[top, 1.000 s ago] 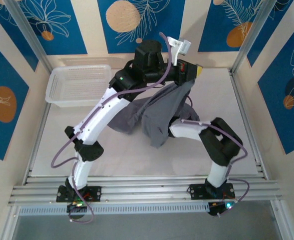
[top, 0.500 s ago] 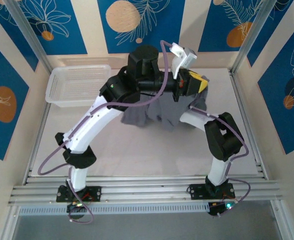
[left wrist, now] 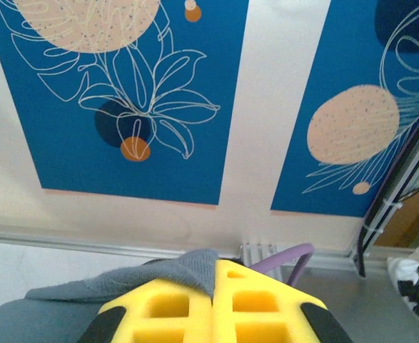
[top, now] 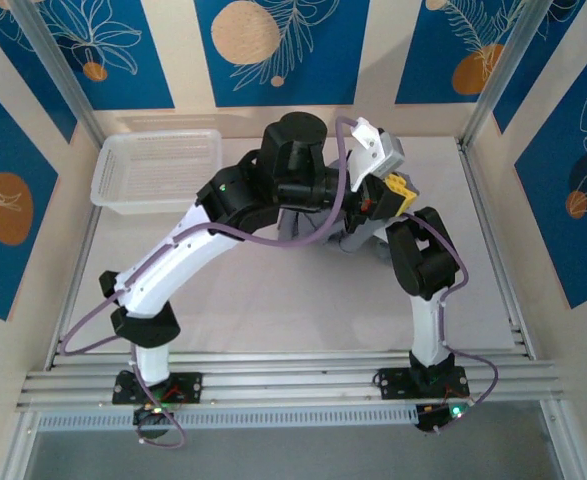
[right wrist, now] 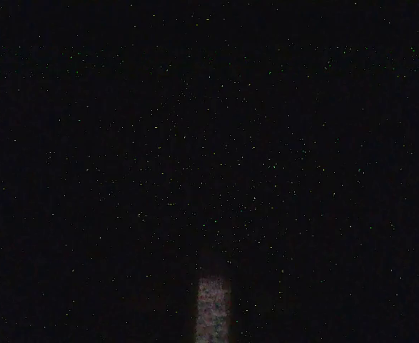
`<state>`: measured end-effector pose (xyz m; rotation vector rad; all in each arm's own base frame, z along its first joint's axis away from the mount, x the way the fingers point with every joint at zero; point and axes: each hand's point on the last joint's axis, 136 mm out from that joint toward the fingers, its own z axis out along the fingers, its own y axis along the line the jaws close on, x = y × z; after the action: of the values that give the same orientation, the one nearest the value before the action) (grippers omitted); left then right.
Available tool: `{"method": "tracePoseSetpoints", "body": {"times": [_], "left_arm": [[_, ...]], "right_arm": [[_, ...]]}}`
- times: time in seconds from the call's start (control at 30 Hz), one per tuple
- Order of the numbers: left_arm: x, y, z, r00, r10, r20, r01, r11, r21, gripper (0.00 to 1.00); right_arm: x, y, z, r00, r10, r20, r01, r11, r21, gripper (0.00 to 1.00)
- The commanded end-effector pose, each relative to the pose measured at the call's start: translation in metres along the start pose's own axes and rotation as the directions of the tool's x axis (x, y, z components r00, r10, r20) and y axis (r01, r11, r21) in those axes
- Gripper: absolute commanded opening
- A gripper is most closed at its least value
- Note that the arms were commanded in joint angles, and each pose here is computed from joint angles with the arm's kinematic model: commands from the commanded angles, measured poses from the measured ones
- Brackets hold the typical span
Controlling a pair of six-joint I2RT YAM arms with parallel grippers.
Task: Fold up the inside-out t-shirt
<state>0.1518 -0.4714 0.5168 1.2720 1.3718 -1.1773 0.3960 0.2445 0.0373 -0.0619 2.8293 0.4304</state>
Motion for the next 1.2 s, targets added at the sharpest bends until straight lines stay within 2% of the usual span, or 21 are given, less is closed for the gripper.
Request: {"method": "tracePoseSetpoints", "body": {"times": [0.0,0.1,0.23,0.37,0.4,0.43,0.6,0.67,0.7,0.8,0.83,0.9,0.93,1.03,1.1,1.17], "left_arm": [[-0.054,-0.043,-0.041,0.971,0.164,0.174,-0.175,0.983,0.05,0.0],[-0.064,-0.056,-0.054,0.956,0.207,0.21,-0.226,0.972,0.071,0.0],[-0.077,-0.065,-0.075,0.93,0.277,0.241,-0.292,0.956,0.025,0.0],[-0.083,-0.071,-0.089,0.912,0.324,0.25,-0.332,0.943,-0.01,0.0],[-0.085,-0.074,-0.093,0.907,0.335,0.256,-0.342,0.939,-0.016,0.0],[-0.087,-0.076,-0.095,0.903,0.341,0.26,-0.349,0.937,-0.018,0.0],[-0.101,-0.089,-0.116,0.874,0.395,0.285,-0.395,0.917,-0.06,0.0],[-0.104,-0.09,-0.123,0.867,0.412,0.28,-0.405,0.91,-0.085,0.0],[-0.104,-0.087,-0.125,0.868,0.416,0.273,-0.402,0.909,-0.106,0.0],[-0.102,-0.06,-0.124,0.885,0.413,0.214,-0.362,0.9,-0.243,0.0],[-0.099,-0.046,-0.121,0.894,0.407,0.186,-0.343,0.89,-0.299,0.0],[-0.094,-0.001,-0.121,0.926,0.358,0.115,-0.264,0.836,-0.48,0.0],[-0.089,0.023,-0.123,0.946,0.312,0.089,-0.213,0.805,-0.554,0.0],[-0.054,0.116,-0.142,0.994,0.064,0.085,0.015,0.709,-0.705,0.0],[-0.02,0.176,-0.154,0.992,-0.082,0.096,0.126,0.65,-0.749,0.0],[0.012,0.223,-0.161,0.986,-0.157,0.061,0.143,0.58,-0.802,0.0]], "right_arm": [[0.012,-0.041,-0.028,0.999,-0.018,-0.027,0.023,0.978,0.206,0.37],[0.015,-0.072,-0.036,0.999,0.015,-0.032,-0.005,0.957,0.29,0.39],[0.021,-0.101,-0.038,0.995,0.045,-0.084,-0.009,0.923,0.385,0.42],[0.026,-0.115,-0.025,0.988,0.05,-0.147,0.018,0.904,0.428,0.72],[0.027,-0.117,-0.021,0.985,0.059,-0.162,0.016,0.905,0.426,0.76],[0.028,-0.119,-0.018,0.983,0.065,-0.173,0.016,0.905,0.426,0.91],[0.038,-0.119,0.005,0.967,0.083,-0.242,0.019,0.919,0.393,0.95],[0.039,-0.117,0.009,0.967,0.057,-0.249,0.05,0.915,0.401,0.9],[0.04,-0.114,0.01,0.966,0.049,-0.252,0.054,0.921,0.386,0.8],[0.039,-0.102,0.008,0.969,0.034,-0.245,0.049,0.945,0.323,0.38],[0.037,-0.097,0.005,0.972,0.025,-0.232,0.047,0.953,0.3,0.28],[0.028,-0.075,-0.011,0.985,-0.022,-0.168,0.058,0.975,0.212,0.04],[0.025,-0.067,-0.019,0.99,-0.037,-0.139,0.063,0.981,0.184,0.0],[0.02,-0.026,-0.057,0.991,-0.132,-0.022,0.133,0.989,0.062,0.0],[0.033,0.007,-0.08,0.972,-0.231,0.047,0.231,0.973,-0.008,0.0],[0.055,0.038,-0.1,0.939,-0.329,0.103,0.337,0.938,-0.078,0.0]]}}
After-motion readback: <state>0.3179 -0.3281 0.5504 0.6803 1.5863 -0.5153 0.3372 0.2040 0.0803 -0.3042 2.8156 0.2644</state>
